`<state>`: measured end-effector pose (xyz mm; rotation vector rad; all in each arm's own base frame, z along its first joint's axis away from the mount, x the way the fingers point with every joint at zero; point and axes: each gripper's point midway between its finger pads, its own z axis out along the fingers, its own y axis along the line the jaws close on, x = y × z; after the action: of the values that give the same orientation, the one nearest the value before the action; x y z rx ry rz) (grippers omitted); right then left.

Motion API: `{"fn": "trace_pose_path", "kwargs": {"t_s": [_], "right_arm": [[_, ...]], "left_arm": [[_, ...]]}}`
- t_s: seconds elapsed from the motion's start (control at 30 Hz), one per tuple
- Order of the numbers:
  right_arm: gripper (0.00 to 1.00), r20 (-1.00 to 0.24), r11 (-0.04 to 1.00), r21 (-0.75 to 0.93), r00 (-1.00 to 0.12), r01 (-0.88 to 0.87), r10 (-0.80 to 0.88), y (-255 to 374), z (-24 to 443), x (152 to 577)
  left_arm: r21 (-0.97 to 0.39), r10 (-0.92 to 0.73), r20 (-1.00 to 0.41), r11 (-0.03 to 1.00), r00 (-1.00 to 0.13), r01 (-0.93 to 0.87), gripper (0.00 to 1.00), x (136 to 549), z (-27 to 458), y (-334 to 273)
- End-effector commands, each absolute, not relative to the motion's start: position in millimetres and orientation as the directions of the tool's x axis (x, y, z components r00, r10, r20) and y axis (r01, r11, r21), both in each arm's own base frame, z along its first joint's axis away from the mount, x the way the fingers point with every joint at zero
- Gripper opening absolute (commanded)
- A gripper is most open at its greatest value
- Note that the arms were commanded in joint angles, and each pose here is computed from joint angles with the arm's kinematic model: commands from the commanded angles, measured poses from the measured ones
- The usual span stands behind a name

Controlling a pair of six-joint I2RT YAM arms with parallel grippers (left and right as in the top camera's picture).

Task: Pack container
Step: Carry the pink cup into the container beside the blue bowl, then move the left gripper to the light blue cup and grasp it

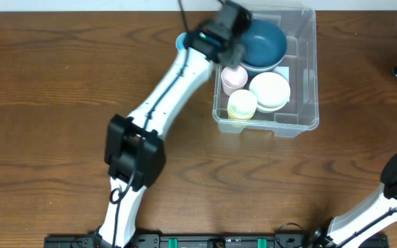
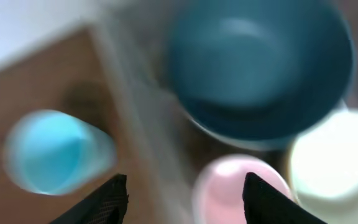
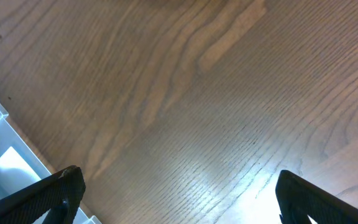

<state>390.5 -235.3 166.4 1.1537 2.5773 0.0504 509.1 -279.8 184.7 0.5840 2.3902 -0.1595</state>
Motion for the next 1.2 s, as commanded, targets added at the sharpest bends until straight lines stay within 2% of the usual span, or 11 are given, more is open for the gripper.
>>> {"fn": "trace_pose_path", "kwargs": {"t_s": [0.0, 0.07, 0.2, 0.33, 0.53, 0.93, 1.17], "right_arm": [[0.99, -0.279, 0.666, 0.169, -0.613, 0.726, 0.739, -235, 172, 389], [0.99, -0.279, 0.666, 0.169, -0.613, 0.727, 0.739, -235, 172, 389], [0.99, -0.279, 0.666, 0.169, -0.613, 0.726, 0.739, -235, 172, 389], [0.99, -0.279, 0.666, 0.169, -0.613, 0.726, 0.739, -235, 172, 389], [0.99, -0.279, 0.666, 0.169, -0.613, 0.727, 0.739, -235, 172, 389], [0.99, -0.279, 0.666, 0.169, -0.613, 0.726, 0.739, -235, 172, 389], [0.99, -0.279, 0.666, 0.169, -0.613, 0.726, 0.739, -235, 172, 389]], "left_arm": [[0.009, 0.183, -0.755, 0.963, -0.630, 0.269, 0.60, 543, 262, -210], [-0.036, 0.090, -0.743, 0.984, -0.663, 0.174, 0.60, 557, 255, -171], [-0.140, 0.021, -0.653, 0.979, -0.757, 0.147, 0.60, 566, 213, -129], [-0.143, -0.008, -0.595, 0.985, -0.803, 0.097, 0.60, 574, 178, -103], [-0.136, 0.028, -0.556, 0.983, -0.831, 0.124, 0.60, 576, 145, -113], [-0.130, 0.070, -0.533, 0.978, -0.843, 0.164, 0.60, 574, 125, -136], [-0.129, 0.074, -0.474, 0.980, -0.877, 0.153, 0.60, 573, 88, -137]]}}
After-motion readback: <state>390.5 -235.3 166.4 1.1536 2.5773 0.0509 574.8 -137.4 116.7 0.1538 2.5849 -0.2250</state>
